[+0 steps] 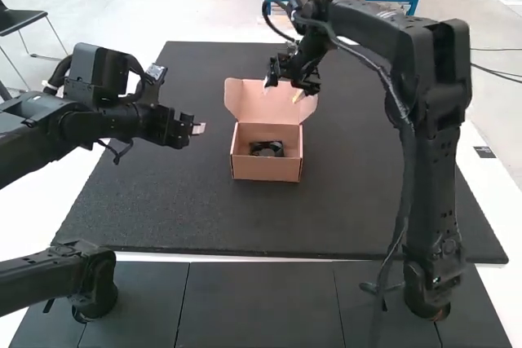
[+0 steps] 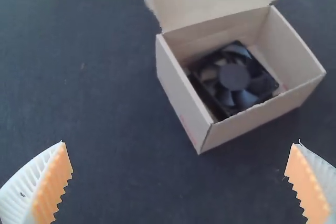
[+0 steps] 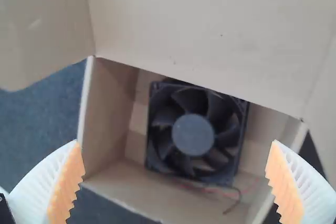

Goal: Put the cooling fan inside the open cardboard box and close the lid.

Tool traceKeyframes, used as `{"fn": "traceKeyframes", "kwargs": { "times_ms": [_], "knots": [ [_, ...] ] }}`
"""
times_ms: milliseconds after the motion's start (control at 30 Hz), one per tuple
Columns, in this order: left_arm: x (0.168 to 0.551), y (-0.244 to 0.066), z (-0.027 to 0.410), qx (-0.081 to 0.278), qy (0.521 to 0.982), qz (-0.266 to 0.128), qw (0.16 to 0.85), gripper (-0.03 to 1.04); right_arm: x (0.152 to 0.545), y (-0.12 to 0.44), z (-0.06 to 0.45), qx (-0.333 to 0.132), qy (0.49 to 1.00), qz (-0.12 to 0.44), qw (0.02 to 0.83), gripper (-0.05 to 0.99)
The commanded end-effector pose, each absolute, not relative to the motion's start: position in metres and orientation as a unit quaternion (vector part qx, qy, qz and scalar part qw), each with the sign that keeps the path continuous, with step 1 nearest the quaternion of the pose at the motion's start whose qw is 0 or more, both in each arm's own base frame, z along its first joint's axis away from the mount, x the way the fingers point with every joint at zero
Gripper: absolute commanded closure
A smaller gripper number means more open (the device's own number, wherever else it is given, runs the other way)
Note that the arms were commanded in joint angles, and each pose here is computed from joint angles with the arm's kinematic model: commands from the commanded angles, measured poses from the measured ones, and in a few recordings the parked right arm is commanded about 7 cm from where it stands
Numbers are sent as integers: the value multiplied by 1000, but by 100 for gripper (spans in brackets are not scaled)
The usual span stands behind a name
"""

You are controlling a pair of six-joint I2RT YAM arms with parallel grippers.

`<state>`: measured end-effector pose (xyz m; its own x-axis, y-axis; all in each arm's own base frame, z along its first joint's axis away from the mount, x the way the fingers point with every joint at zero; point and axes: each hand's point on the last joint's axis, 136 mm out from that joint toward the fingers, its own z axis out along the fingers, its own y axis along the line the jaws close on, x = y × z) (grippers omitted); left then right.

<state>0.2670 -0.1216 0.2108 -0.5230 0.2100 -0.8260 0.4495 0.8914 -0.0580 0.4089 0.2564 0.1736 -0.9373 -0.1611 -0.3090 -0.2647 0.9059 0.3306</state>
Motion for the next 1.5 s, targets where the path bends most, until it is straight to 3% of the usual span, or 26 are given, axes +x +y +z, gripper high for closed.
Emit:
{"fn": "traceKeyframes", "kwargs": {
  "times_ms": [0,133,300,533,1033,1467],
  "knots": [
    [276,-118,212,180,863,-124,456,5,394,236,237,-158,946,202,196,14],
    [289,-118,213,168,863,-115,461,5,381,206,239,-169,946,178,210,14],
    [310,-115,217,141,865,-99,471,5,380,162,237,-191,926,94,313,11],
    [340,-108,227,101,859,-66,497,5,372,146,229,-183,881,84,427,12],
    [390,-111,200,78,857,-36,509,5,372,150,168,-152,875,117,445,12],
    [411,-106,189,59,847,-21,528,5,408,159,140,-141,876,122,446,12]
  ]
}}
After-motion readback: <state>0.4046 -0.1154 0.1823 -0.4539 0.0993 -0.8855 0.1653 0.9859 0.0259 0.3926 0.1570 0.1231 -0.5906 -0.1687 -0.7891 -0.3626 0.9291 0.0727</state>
